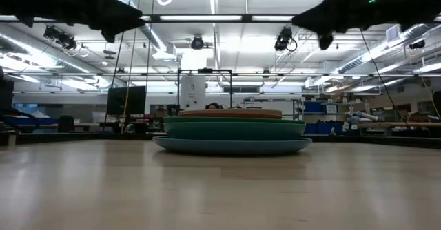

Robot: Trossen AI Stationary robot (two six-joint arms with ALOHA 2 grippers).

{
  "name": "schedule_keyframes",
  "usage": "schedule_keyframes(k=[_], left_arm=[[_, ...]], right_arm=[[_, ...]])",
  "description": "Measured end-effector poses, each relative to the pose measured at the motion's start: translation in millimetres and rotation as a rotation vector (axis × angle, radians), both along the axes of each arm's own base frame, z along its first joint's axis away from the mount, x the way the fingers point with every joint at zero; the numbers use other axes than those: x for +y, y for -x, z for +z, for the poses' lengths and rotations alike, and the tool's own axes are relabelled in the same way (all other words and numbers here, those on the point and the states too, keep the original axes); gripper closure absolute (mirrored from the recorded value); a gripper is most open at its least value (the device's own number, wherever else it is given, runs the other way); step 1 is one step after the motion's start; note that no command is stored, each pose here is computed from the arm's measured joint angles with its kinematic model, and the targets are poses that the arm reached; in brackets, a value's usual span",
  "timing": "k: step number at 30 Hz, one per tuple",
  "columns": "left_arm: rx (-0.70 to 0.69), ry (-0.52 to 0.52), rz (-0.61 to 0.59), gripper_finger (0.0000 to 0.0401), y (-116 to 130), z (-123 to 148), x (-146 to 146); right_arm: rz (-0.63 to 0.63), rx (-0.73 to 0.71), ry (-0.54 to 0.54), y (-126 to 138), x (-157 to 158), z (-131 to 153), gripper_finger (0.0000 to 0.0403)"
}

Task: Stack plastic plates
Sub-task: Return to Home Position

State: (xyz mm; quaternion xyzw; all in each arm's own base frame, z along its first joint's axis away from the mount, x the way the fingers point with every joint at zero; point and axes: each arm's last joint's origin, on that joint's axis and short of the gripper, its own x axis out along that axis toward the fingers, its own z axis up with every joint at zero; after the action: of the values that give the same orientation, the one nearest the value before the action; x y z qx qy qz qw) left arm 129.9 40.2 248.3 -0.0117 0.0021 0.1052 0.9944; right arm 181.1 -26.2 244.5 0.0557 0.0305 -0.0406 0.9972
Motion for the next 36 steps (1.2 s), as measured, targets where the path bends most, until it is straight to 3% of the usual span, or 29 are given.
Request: schedule_keyframes(k=[6, 11, 15, 22, 33, 36], left_arm=[[-0.084, -0.030, -0.003, 0.0266, 23, -16, -8], [-0.151, -0.026, -0.004, 0.0279, 35, -33, -12], [-0.132, 0.008, 0.001, 0.0284, 36, -53, -12], [-0.096, 0.027, -0.035, 0.0285, 33, -70, -12], [-0.081, 0.049, -0.059, 0.0285, 32, -75, -14], [-0.113, 0.112, 0.043, 0.0285, 33, -74, -13]], right_arm=[[0.107, -0.074, -0.007, 40, 28, -9, 0.0393], [0.135, -0.162, 0.043, 65, 30, -29, 0.0398], [0.193, -0.195, -0.003, 76, 27, -51, 0.0399], [0.118, -0.118, -0.018, 87, 22, -63, 0.0400], [-0.086, -0.058, 0.092, 82, 19, -78, 0.0382], [-0.087, -0.058, 0.091, 82, 19, -78, 0.0379]])
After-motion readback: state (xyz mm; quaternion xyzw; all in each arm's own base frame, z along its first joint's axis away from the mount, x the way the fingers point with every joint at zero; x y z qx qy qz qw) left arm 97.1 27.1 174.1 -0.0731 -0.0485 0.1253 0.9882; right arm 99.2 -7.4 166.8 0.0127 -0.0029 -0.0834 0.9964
